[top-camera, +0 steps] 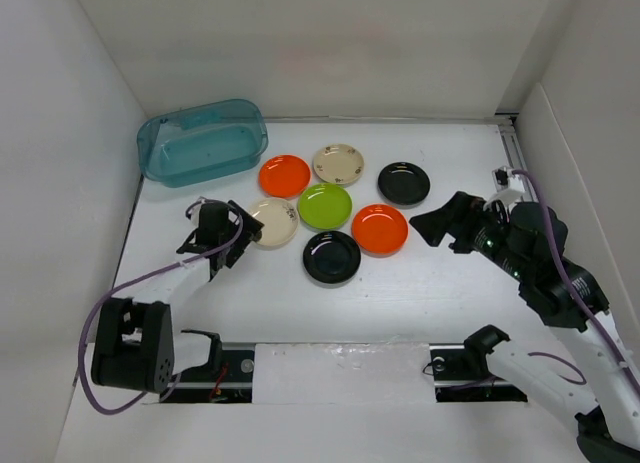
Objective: Place the plates into the plastic bin on the countertop
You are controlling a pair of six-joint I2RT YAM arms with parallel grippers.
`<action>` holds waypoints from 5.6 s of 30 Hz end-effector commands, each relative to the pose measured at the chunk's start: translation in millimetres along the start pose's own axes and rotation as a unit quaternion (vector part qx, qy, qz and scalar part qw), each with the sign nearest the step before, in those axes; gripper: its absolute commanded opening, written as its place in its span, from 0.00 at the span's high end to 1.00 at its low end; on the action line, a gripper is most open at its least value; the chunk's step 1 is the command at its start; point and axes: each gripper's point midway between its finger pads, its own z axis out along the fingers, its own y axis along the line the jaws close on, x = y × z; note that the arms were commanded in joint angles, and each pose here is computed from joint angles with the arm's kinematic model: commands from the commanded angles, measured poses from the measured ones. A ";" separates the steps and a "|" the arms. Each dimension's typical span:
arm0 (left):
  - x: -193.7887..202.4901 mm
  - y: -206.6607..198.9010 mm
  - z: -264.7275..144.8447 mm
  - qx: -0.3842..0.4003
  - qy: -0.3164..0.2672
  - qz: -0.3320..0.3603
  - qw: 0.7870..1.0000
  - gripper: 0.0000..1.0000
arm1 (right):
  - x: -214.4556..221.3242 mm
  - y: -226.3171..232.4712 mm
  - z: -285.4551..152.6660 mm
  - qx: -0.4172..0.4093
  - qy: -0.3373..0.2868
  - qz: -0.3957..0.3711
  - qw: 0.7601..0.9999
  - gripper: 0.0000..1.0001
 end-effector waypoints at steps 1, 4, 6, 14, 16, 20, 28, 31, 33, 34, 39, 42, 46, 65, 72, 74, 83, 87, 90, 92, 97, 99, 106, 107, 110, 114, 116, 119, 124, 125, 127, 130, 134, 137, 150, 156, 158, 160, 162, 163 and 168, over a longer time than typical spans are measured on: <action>12.1 -13.1 12.8 0.050 0.027 -0.017 0.998 0.08 | -13.3 15.9 -7.7 -0.039 -0.028 0.000 0.999 0.01; 17.4 -5.9 24.9 0.043 0.032 -0.017 0.998 0.26 | -15.3 15.5 -10.1 -0.038 -0.035 0.000 0.999 0.01; 19.8 -2.7 28.9 0.037 0.036 -0.017 0.999 0.29 | -11.4 9.5 -10.0 -0.024 -0.028 0.001 0.999 0.01; 16.2 7.5 34.2 0.003 0.035 -0.016 0.999 0.62 | -20.8 9.4 -22.9 -0.023 -0.055 0.001 0.998 0.01; 11.2 6.3 35.4 -0.007 0.029 -0.015 0.999 0.69 | -26.7 14.1 -29.2 -0.027 -0.061 0.001 0.998 0.01; 13.2 22.1 39.1 -0.058 0.037 -0.013 0.998 0.85 | -34.1 20.2 -41.2 -0.034 -0.070 0.001 0.997 0.01; 7.7 14.5 30.9 -0.062 0.040 -0.013 0.997 1.00 | -38.0 18.1 -53.0 -0.033 -0.089 0.002 0.995 0.01; -11.6 -8.5 7.9 -0.032 0.012 -0.014 0.999 1.00 | -39.0 16.8 -52.9 -0.030 -0.092 0.002 0.995 0.01; -41.4 -36.6 -27.3 0.002 -0.035 -0.011 0.999 1.00 | -39.0 16.8 -52.9 -0.030 -0.092 0.002 0.995 0.01; -52.1 -46.7 -40.5 0.014 -0.051 -0.005 0.999 1.00 | -39.0 16.8 -52.9 -0.030 -0.092 0.002 0.995 0.01; -109.6 -102.6 -92.1 0.047 -0.121 0.031 0.991 1.00 | -42.6 21.0 -45.4 -0.038 -0.096 -0.003 0.995 0.01; -148.4 -136.5 -90.5 0.051 -0.147 0.031 0.987 1.00 | -38.1 22.3 -37.0 -0.044 -0.086 -0.004 0.995 0.01; -204.0 -151.3 -59.1 0.044 -0.153 0.001 0.987 1.00 | -34.7 24.8 -27.1 -0.053 -0.076 -0.005 0.996 0.01; -279.4 -123.5 131.0 -0.003 -0.072 -0.027 0.997 1.00 | -28.8 16.1 -32.6 -0.036 -0.070 -0.004 0.997 0.01; -272.6 -119.8 122.1 0.002 -0.078 -0.043 0.996 0.43 | -28.0 15.6 -35.4 -0.035 -0.070 0.001 0.997 0.01; -286.9 -141.9 96.5 0.035 -0.102 -0.032 0.994 0.41 | -28.0 15.6 -35.4 -0.035 -0.070 0.001 0.997 0.01; -259.9 -221.0 -19.7 0.153 -0.166 0.044 0.973 0.00 | -16.6 13.2 -21.1 -0.042 -0.054 0.000 0.998 0.01; -169.6 -178.3 -2.7 0.142 -0.094 0.035 0.985 0.00 | -9.0 7.3 -7.6 -0.038 -0.049 0.005 0.998 0.01; -114.1 -158.4 13.7 0.157 -0.052 0.039 0.986 0.00 | -4.0 6.9 -0.4 -0.042 -0.040 0.009 0.998 0.01; -88.8 -156.3 24.8 0.158 -0.032 0.055 0.985 0.00 | 0.5 3.4 4.8 -0.035 -0.032 0.009 0.999 0.01; -57.1 -126.8 62.6 0.141 -0.001 0.042 0.989 0.00 | 5.5 3.8 8.0 -0.042 -0.025 0.009 0.999 0.01; -48.9 -118.3 79.9 0.132 0.011 0.042 0.990 0.00 | 7.3 2.8 7.2 -0.043 -0.025 0.014 0.999 0.01; -26.8 -92.3 122.9 0.091 0.036 0.017 0.995 0.07 | 12.3 -3.2 10.8 -0.033 -0.020 0.014 0.999 0.01; -27.6 -93.6 125.8 0.091 0.036 0.017 0.995 0.11 | 12.3 -3.2 10.8 -0.033 -0.020 0.014 0.999 0.01; -19.4 -87.3 134.7 0.076 0.045 0.010 0.996 0.26 | 11.3 -4.4 11.1 -0.030 -0.023 0.014 0.999 0.01; -12.4 -90.4 140.3 0.060 0.041 0.011 0.997 0.44 | 9.7 -5.3 13.9 -0.026 -0.026 0.015 0.999 0.01; -14.0 -90.3 143.4 0.056 0.037 0.005 0.998 0.57 | 10.9 -6.3 16.2 -0.023 -0.023 0.015 0.999 0.01; -14.0 -87.8 146.9 0.046 0.036 -0.005 0.998 0.74 | 10.9 -6.3 16.2 -0.023 -0.023 0.015 0.999 0.01; -9.2 -86.4 149.1 0.037 0.041 -0.012 0.998 0.87 | 4.5 -3.7 12.4 -0.023 -0.030 0.009 0.999 0.01; -10.7 -85.9 149.7 0.034 0.036 -0.018 0.999 0.87 | 4.4 -3.7 12.4 -0.023 -0.030 0.009 0.999 0.01; -9.4 -84.1 149.5 0.029 0.039 -0.024 0.999 0.97 | 3.2 -3.1 10.6 -0.023 -0.031 0.005 0.999 0.01; -9.0 -83.9 149.0 0.023 0.042 -0.029 0.998 1.00 | 2.3 -4.4 10.8 -0.019 -0.033 0.005 0.999 0.01; -13.0 -89.1 138.4 0.030 0.039 -0.034 0.998 1.00 | 3.0 -5.2 8.3 -0.019 -0.033 0.000 0.999 0.01; -28.7 -111.1 115.7 0.063 0.019 -0.030 0.997 1.00 | 2.9 -5.2 8.3 -0.019 -0.033 0.000 0.999 0.01; -112.2 -257.1 -2.3 0.237 -0.042 0.034 0.970 1.00 | 3.8 -1.3 4.7 -0.032 -0.035 0.004 0.999 0.01; -213.9 -251.8 5.1 0.151 -0.122 -0.006 0.981 1.00 | 3.4 -0.8 -0.2 -0.035 -0.039 0.004 0.999 0.01; -226.7 -233.2 30.4 0.104 -0.116 -0.011 0.988 1.00 | 2.3 0.1 -2.6 -0.038 -0.042 0.004 0.998 0.01; -259.2 -228.9 29.5 0.097 -0.137 -0.020 0.986 1.00 | 5.4 -0.3 -3.0 -0.038 -0.035 0.004 0.999 0.01; -268.6 -206.7 48.5 0.080 -0.122 -0.032 0.989 1.00 | 6.5 -1.0 -5.5 -0.038 -0.035 0.004 0.999 0.01; -273.6 -202.6 51.8 0.080 -0.120 -0.036 0.989 1.00 | 5.5 -0.1 -7.9 -0.041 -0.038 0.004 0.998 0.01; -273.2 -163.9 87.5 0.042 -0.095 -0.047 0.993 1.00 | 6.3 -0.7 -10.4 -0.041 -0.038 0.004 0.998 0.01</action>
